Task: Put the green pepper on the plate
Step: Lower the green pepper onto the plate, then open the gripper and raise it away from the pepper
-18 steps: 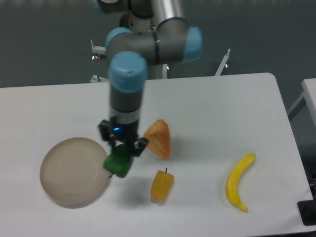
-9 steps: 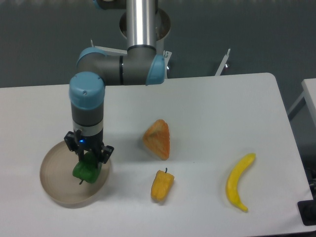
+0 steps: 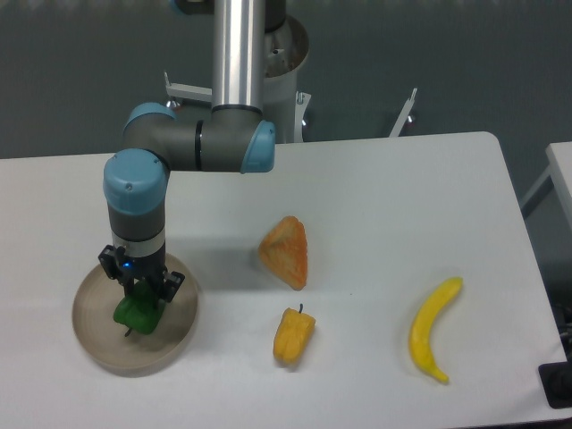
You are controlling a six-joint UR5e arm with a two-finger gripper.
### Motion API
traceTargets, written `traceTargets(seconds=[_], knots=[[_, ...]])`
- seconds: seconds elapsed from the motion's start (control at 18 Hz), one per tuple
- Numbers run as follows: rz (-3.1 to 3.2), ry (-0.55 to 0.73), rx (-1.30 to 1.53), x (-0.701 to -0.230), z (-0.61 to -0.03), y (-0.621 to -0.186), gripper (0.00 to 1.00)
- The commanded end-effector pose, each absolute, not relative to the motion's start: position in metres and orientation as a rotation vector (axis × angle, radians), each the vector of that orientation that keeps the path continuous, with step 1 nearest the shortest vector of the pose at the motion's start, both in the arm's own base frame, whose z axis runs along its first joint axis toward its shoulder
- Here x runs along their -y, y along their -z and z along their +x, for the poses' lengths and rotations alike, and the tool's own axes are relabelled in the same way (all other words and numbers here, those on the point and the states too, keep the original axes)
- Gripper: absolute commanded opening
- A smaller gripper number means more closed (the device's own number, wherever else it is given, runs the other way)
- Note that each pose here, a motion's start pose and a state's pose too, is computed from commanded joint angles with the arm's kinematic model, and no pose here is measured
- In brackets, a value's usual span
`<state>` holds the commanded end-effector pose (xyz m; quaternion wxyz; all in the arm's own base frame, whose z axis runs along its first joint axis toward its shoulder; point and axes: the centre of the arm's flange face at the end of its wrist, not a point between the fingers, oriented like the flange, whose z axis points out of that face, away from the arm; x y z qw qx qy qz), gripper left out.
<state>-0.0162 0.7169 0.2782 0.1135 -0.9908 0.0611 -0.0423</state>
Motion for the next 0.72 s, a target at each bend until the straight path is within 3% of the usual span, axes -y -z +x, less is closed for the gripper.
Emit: traceTargets(seconds=[0.44,0.61,0.72], knots=[[-2.910,0.128,-0.179,-0.7156,-0.0157,-0.2755,0.37],[-2.911,0.131,-0.181,-0.7150,-0.0154,-0.2757,0.50],[-2.909,0.130,-0.182,-0.7148,-0.0154,-0.2767,0.66]])
